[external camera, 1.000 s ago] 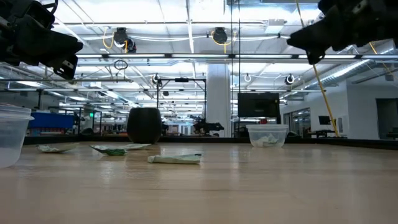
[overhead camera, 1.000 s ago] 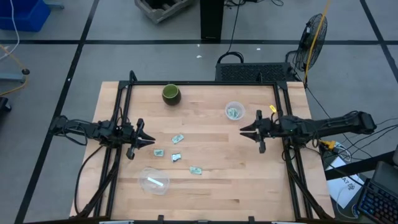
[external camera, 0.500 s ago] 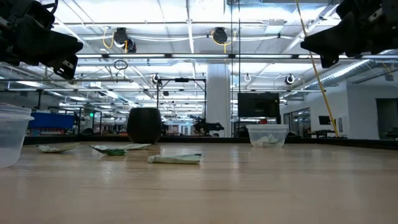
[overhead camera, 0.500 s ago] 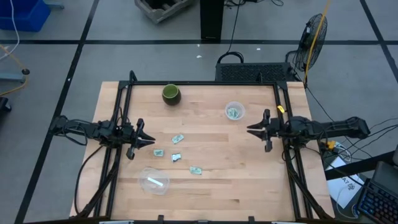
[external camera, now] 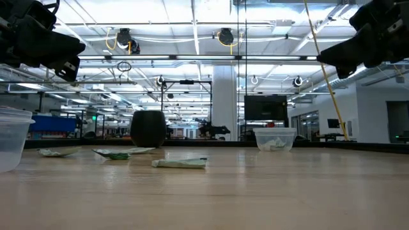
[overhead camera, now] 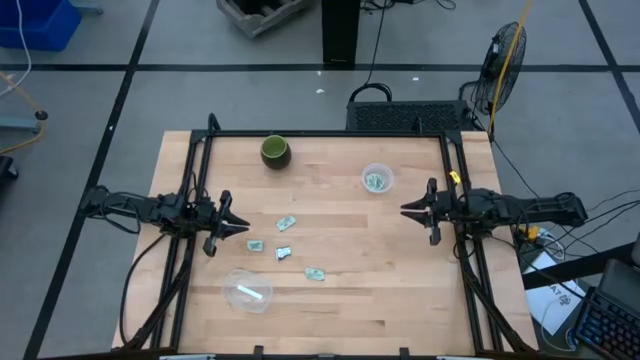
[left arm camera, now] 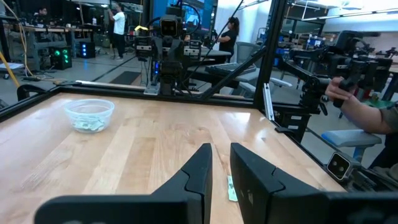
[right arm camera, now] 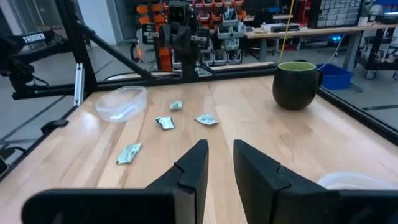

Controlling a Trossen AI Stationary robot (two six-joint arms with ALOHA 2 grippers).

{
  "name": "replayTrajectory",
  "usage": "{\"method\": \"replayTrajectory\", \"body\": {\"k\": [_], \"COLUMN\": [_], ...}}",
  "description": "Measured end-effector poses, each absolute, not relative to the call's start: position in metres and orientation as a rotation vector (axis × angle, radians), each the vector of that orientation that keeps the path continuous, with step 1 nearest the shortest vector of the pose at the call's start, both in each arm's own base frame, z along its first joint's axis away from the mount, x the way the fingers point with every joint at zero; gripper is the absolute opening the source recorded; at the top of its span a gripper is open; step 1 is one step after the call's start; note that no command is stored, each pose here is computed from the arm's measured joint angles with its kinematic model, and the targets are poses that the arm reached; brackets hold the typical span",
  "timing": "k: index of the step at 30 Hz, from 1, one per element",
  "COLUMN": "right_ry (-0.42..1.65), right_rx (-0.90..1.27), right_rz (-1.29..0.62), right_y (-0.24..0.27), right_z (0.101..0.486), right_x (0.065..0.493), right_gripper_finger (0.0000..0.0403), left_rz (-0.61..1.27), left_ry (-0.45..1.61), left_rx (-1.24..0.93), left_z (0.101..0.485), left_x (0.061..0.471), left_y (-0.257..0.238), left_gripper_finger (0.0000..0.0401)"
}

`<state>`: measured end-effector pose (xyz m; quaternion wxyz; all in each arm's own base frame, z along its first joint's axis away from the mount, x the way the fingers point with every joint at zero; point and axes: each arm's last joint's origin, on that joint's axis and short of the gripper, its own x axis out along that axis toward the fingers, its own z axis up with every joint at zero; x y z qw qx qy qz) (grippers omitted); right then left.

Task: Pick and place items into bin
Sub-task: Put the green stevia packet into the bottom transparent bin

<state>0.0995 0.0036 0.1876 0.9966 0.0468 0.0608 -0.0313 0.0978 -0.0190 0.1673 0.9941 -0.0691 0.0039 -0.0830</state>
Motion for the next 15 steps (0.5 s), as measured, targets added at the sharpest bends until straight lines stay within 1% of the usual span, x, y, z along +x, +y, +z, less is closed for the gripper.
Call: {"method": "replayTrajectory", "body": {"k": [4, 11, 15], "right_ry": [0.096, 0.068, 0.064], "right_rx": [0.083, 0.084, 0.085], "right_rz": [-0.06, -0.056, -0.061], "right_y": [0.004, 0.003, 0.003], "right_z": [0.181, 0.181, 0.172], "right_x": [0.098, 0.092, 0.093], "right_gripper_finger": [0.0067, 0.0067, 0.0067], "left_rz": [-0.166, -0.166, -0.166], "left_ry": [0.008, 0.008, 0.008], "left_rx": [-0.138, -0.138, -0.138], "left_z": [0.167, 0.167, 0.167], "left_x": [0.098, 0.098, 0.098], "left_y": [-0.019, -0.019, -0.019], "left_gripper_finger": [0.006, 0.0061, 0.006]}}
